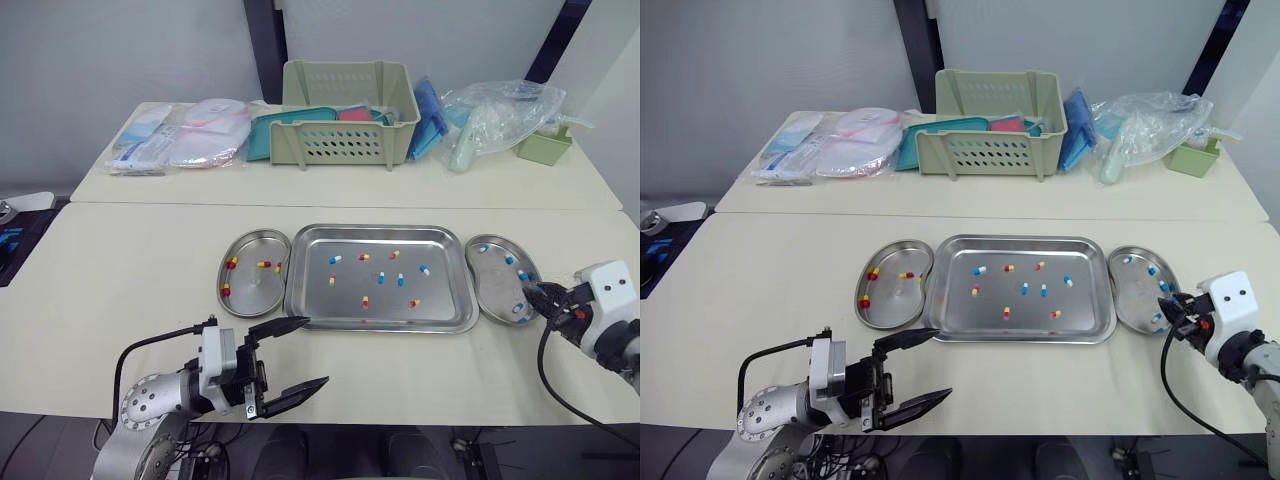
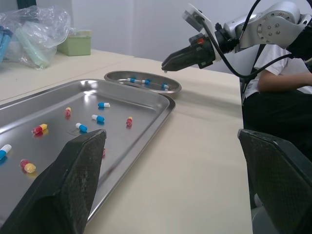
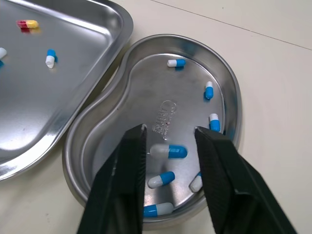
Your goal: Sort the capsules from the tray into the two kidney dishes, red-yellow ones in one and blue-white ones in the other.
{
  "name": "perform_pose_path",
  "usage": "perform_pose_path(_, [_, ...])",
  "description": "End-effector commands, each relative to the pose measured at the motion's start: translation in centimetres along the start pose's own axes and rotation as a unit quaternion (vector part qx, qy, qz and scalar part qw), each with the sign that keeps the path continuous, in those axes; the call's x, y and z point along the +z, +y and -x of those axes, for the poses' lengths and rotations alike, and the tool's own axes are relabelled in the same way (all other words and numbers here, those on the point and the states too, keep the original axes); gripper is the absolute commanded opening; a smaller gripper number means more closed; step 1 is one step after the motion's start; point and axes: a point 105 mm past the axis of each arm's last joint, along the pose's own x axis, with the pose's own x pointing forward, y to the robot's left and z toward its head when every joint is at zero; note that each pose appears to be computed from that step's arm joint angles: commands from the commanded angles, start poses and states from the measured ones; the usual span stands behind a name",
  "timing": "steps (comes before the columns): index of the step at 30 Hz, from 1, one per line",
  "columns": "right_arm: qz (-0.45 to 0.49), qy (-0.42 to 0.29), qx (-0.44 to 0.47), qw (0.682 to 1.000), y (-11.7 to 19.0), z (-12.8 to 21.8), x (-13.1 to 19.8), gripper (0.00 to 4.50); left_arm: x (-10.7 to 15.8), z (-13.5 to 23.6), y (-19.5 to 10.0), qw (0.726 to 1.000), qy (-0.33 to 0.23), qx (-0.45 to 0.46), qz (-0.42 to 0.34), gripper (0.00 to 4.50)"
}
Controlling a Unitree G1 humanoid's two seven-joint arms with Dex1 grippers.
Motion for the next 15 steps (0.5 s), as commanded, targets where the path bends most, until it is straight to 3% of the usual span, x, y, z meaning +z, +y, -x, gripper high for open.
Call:
perform_pose_path(1, [0.008, -0.023, 0.002, 1.000, 0.1, 0.2, 1.3, 2.66, 0.8, -0.4, -0.4, 1.000, -0.016, -0.004, -0.014, 4.50])
perform_pose_path(7, [0.011, -0.033, 0.006, 0.999, 0.0, 0.4, 1.7, 4.45, 0.9, -0.3, -0.1, 1.000, -0.015, 0.018, -0.013, 4.50])
perform_pose_path(12, [0.056, -0.036, 0.031, 0.997, 0.2, 0.9, 1.9, 4.45, 1.3, 0.3, 0.5, 0.998, -0.012, 0.063, -0.014, 4.50])
perform_pose_path(15, [0.073, -0.037, 0.042, 0.996, -0.2, 1.7, 1.9, 4.45, 1.2, 1.9, 1.9, 0.990, 0.029, 0.136, 0.001, 4.50])
